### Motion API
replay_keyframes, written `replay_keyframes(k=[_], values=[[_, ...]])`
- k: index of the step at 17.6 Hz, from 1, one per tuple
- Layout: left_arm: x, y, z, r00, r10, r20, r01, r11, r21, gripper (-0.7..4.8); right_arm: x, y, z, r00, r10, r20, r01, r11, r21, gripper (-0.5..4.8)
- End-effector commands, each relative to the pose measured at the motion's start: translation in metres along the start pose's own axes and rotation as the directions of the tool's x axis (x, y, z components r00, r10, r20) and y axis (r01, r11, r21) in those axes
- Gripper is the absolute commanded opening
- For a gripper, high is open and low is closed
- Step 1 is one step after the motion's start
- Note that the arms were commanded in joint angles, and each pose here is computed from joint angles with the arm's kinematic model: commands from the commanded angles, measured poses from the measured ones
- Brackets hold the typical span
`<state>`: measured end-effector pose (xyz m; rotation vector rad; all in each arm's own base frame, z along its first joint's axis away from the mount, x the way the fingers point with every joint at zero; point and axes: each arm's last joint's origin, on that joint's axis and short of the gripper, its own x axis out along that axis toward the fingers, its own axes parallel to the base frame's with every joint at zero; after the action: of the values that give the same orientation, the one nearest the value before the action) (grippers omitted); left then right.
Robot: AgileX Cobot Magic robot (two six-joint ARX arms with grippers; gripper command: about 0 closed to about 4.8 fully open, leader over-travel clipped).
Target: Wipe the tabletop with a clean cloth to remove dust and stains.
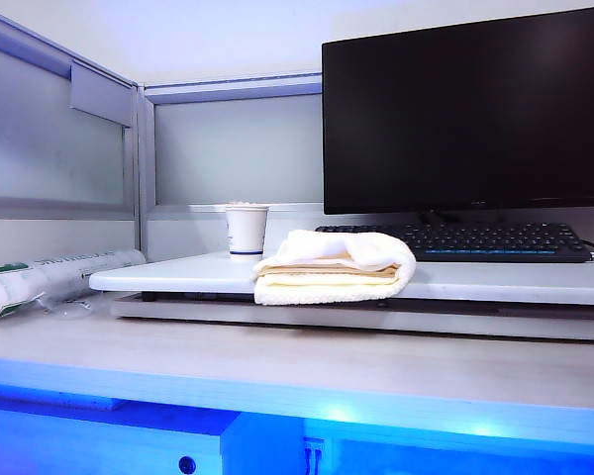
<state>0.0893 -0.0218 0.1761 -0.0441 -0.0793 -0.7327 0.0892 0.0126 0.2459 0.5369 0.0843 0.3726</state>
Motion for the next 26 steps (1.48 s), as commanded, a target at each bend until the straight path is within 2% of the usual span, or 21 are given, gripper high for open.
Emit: replay_keyframes(k=[1,4,6,8,10,14,17,26], values=[[0.0,0.0,0.001,1.0,-0.008,0.002,0.008,1.0,-0.002,-0.05,0.023,0.011,0.029,0.995,0.044,-0.093,-0.041,0.999,0.029,4.79],[0.0,0.0,0.001,1.0,-0.008,0.003,0.008,1.0,-0.002,-0.05,0.069,0.013,0.057,0.977,0.101,-0.187,-0.092,0.994,0.059,4.79],[0.0,0.0,0.001,1.0,-0.008,0.002,0.008,1.0,-0.002,-0.05,0.109,0.02,0.063,0.951,0.129,-0.282,-0.132,0.991,0.008,4.79],[0.0,0.0,0.001,1.0,-0.007,0.002,0.007,1.0,-0.003,-0.05,0.151,0.034,0.053,0.926,0.108,-0.362,-0.155,0.982,-0.103,4.79],[0.0,0.0,0.001,1.0,-0.007,0.002,0.007,1.0,-0.003,-0.05,0.196,0.042,0.036,0.89,0.088,-0.447,-0.169,0.975,-0.146,4.79],[0.0,0.0,0.001,1.0,-0.006,0.002,0.006,1.0,-0.002,-0.05,0.272,0.029,0.008,0.847,0.004,-0.531,-0.117,0.977,-0.18,4.79],[0.0,0.0,0.001,1.0,-0.006,0.002,0.006,1.0,-0.002,-0.05,0.298,0.02,0.0,0.828,-0.081,-0.555,-0.076,0.964,-0.255,4.79],[0.0,0.0,0.001,1.0,0.001,0.003,-0.001,1.0,-0.003,-0.06,0.343,-0.012,-0.046,0.732,-0.259,-0.63,0.041,0.94,-0.339,4.79]])
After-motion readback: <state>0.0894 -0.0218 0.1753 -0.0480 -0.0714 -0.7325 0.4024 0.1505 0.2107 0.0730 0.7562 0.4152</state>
